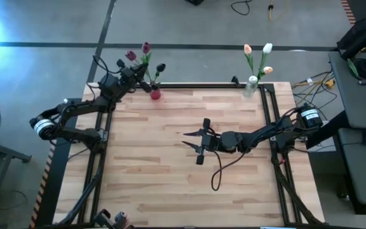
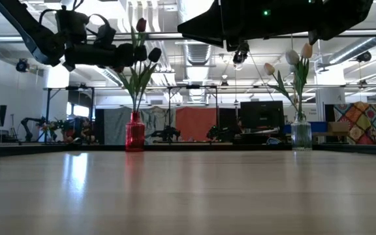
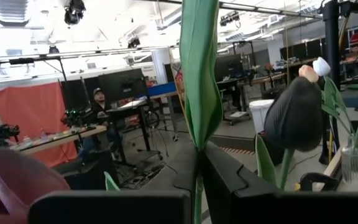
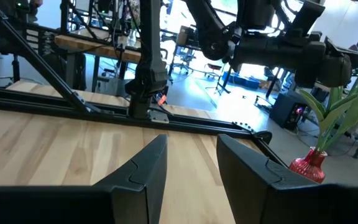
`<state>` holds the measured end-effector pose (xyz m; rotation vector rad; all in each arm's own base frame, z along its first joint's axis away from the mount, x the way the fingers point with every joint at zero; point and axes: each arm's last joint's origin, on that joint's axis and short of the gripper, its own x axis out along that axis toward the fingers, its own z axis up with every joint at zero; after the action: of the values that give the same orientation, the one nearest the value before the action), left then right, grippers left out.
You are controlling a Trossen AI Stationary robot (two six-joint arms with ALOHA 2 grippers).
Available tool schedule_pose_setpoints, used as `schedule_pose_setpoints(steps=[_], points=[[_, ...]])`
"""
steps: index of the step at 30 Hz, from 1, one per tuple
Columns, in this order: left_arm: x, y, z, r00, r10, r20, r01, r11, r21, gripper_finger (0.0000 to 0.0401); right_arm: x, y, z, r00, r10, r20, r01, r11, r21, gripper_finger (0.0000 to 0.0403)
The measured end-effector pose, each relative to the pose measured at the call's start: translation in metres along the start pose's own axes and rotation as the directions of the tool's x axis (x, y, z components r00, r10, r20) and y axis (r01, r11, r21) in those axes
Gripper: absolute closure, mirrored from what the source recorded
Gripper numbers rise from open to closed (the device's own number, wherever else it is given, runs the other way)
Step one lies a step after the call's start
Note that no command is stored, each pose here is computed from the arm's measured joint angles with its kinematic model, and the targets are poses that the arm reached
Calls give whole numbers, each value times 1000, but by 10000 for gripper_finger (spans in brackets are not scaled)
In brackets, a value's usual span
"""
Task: Sort flowers into vase by color
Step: Put the red tulip into the red vase
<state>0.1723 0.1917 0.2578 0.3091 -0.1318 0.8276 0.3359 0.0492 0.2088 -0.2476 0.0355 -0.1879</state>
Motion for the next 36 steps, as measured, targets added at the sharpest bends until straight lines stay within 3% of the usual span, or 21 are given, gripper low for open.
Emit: schedule_pose_setpoints(steps=[15,28,36], points=[[-17,-4,-23,998,16,-64,-16,1000,5,401,0,0,0,1000,-1,4,1,1000,0,271],[-10,-8,-41,991,1,-133,-1,1000,-1,400,0,0,1,1000,-1,7,1,1000,1,271],[-9,-8,-41,991,1,-132,-1,1000,2,345,0,0,1,1000,-2,7,2,1000,1,271]])
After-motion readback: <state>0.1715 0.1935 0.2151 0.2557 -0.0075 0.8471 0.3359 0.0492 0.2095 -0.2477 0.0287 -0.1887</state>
